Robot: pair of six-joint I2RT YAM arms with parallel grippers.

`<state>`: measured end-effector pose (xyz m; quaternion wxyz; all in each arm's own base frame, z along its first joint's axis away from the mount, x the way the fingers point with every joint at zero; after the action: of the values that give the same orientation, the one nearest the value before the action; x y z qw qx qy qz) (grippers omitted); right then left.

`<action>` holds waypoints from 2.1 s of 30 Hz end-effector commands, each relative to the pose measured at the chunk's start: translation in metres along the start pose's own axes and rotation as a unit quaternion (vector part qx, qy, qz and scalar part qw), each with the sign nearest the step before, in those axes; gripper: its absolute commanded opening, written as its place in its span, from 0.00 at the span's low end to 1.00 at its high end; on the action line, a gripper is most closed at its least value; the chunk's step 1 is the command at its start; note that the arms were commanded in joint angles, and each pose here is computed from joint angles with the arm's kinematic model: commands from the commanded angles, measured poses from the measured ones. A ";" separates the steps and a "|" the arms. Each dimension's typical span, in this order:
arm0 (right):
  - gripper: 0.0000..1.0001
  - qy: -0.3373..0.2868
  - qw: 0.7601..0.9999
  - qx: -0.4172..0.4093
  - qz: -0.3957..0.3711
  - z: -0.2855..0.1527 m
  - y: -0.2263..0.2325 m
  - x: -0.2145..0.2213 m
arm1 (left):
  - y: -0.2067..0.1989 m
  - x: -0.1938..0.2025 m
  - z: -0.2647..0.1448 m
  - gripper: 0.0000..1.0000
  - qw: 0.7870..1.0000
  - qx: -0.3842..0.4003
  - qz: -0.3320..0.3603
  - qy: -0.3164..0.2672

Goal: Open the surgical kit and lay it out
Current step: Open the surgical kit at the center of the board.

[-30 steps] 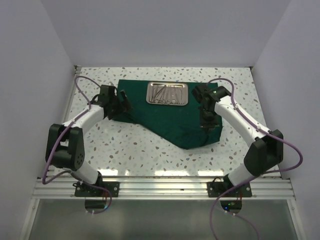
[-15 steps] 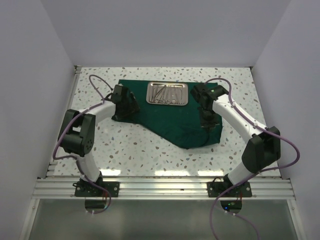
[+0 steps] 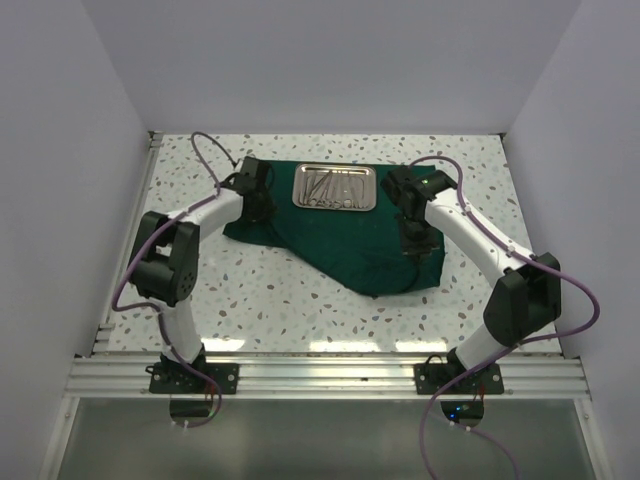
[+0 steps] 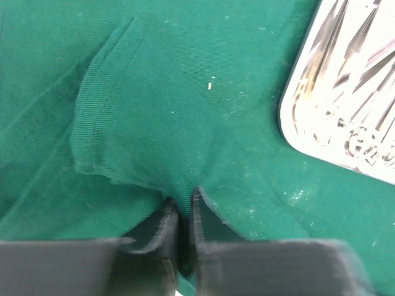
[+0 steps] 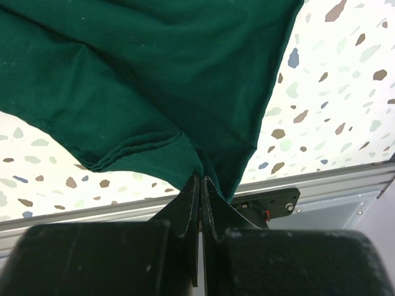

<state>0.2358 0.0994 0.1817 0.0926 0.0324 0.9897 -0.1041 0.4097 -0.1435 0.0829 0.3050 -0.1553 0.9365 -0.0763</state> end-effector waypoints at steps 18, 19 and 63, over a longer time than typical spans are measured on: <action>0.00 -0.015 1.000 -0.006 -0.014 -0.007 0.002 -0.010 | -0.013 -0.038 -0.070 0.07 0.998 -0.026 0.045 -0.030; 0.00 -0.018 1.000 -0.009 -0.014 -0.009 0.002 -0.010 | -0.015 -0.043 -0.079 0.07 0.998 -0.019 0.045 -0.036; 0.99 -0.103 0.978 -0.118 0.137 -0.069 -0.044 0.071 | 0.078 0.103 -0.253 1.00 0.989 0.006 0.024 0.148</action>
<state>0.1408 0.0722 0.2279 0.2019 0.1491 0.9676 0.0285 0.1244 -0.0911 0.2020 0.1293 -0.1177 0.9764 -0.1266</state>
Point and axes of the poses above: each gripper's point midway between its finger pads, its own z axis out along the fingers, its own y axis along the line the jaws close on, x = y × z, the point moved 4 cm from there along -z, back along the fingers, and after that the axes turned 4 degrees about z, right-handed, at the moved point
